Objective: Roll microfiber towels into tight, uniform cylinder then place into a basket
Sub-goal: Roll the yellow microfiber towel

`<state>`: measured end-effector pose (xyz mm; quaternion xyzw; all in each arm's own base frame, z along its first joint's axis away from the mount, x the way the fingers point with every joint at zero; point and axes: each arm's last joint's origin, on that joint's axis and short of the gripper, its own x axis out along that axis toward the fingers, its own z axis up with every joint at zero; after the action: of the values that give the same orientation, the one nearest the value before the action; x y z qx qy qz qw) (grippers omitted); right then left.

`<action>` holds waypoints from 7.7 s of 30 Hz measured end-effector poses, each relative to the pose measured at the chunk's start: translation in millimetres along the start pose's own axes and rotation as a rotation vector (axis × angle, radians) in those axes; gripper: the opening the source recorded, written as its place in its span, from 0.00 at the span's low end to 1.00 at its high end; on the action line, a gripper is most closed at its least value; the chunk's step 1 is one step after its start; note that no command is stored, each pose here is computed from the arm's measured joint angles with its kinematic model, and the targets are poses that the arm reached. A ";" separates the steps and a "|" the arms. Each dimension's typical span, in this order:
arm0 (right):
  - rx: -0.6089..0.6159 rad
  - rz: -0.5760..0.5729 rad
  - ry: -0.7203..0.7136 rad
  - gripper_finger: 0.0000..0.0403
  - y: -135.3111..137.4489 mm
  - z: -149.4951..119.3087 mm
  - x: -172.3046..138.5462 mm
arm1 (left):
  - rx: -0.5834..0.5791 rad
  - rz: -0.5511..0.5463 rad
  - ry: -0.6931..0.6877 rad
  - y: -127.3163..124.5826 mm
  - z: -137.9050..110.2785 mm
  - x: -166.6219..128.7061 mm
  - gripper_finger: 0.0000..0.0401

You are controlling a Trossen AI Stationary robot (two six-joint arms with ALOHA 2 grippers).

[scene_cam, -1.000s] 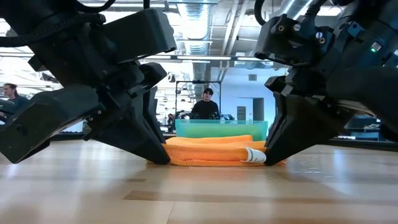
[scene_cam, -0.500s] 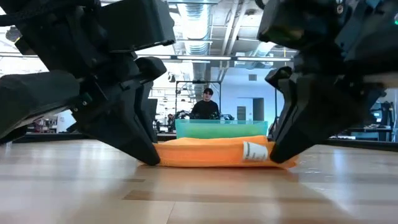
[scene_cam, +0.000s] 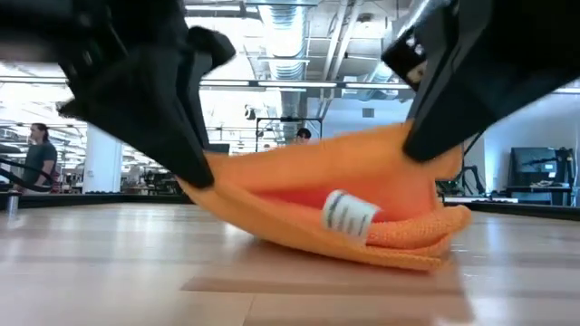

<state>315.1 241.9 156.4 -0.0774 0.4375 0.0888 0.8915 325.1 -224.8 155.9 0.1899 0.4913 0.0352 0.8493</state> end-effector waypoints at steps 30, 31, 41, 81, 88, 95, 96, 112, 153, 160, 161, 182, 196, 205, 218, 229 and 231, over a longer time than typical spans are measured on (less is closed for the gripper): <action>0.134 0.050 0.116 0.09 10.8 -13.3 26.5 | -0.259 -0.137 0.023 -1.9 9.2 14.3 0.00; 0.134 0.053 0.113 0.10 11.5 -12.8 26.0 | -0.257 -0.135 0.035 -1.7 7.9 17.8 0.00; 0.110 0.019 0.155 0.23 8.3 -17.2 24.8 | -0.263 -0.126 0.056 1.0 6.9 24.2 0.00; 0.223 -0.316 0.276 0.29 -110.0 -33.0 14.2 | -0.158 0.031 0.087 9.0 -0.7 24.9 0.29; 0.254 -0.328 0.283 0.29 -119.5 -33.1 15.6 | -0.130 0.030 0.090 7.8 -0.8 23.4 0.39; 0.337 -0.342 0.335 0.29 -131.3 -37.2 15.1 | -0.092 0.148 0.135 6.3 2.0 0.3 0.39; 0.346 -0.344 0.338 0.29 -131.5 -37.6 15.0 | -0.087 0.170 0.139 6.1 2.1 -3.5 0.39; 0.883 -0.490 0.450 0.29 -144.1 -65.4 6.7 | -0.142 0.350 0.174 8.9 -9.7 -19.6 0.39; 0.705 -0.675 0.111 0.29 -133.1 -29.9 -120.9 | -0.016 0.042 0.055 80.4 9.1 74.0 0.39; 0.717 -0.660 0.098 0.29 -132.4 -28.4 -120.0 | 0.257 0.147 0.201 113.7 -1.5 84.8 0.39; 0.717 -0.660 0.098 0.29 -132.4 -28.4 -120.0 | 0.272 0.185 0.232 119.7 -4.3 86.8 0.39; 0.716 -0.659 0.099 0.29 -132.4 -28.1 -120.2 | -0.203 0.205 -0.178 154.9 42.3 85.4 0.39; 0.711 -0.656 0.102 0.29 -132.4 -28.0 -120.3 | -0.249 0.185 -0.194 149.2 18.8 101.2 0.39; 0.711 -0.656 0.102 0.29 -132.4 -28.0 -120.2 | -0.170 0.052 -0.127 138.9 -1.9 109.0 0.39; 0.711 -0.656 0.101 0.29 -132.4 -28.0 -120.2 | 0.336 -0.071 -0.038 97.2 -9.7 90.0 0.39; 0.715 -0.651 0.093 0.29 -132.2 -27.2 -119.9 | 0.421 -0.116 0.046 57.3 -1.5 29.7 0.39; 0.717 -0.649 0.088 0.29 -132.1 -26.7 -119.7 | 0.386 -0.106 0.022 57.1 1.3 13.4 0.39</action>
<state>252.5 96.8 243.2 0.0988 0.4312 -0.3536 0.8242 340.4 -169.0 165.9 0.3226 0.5073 -0.1025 0.7925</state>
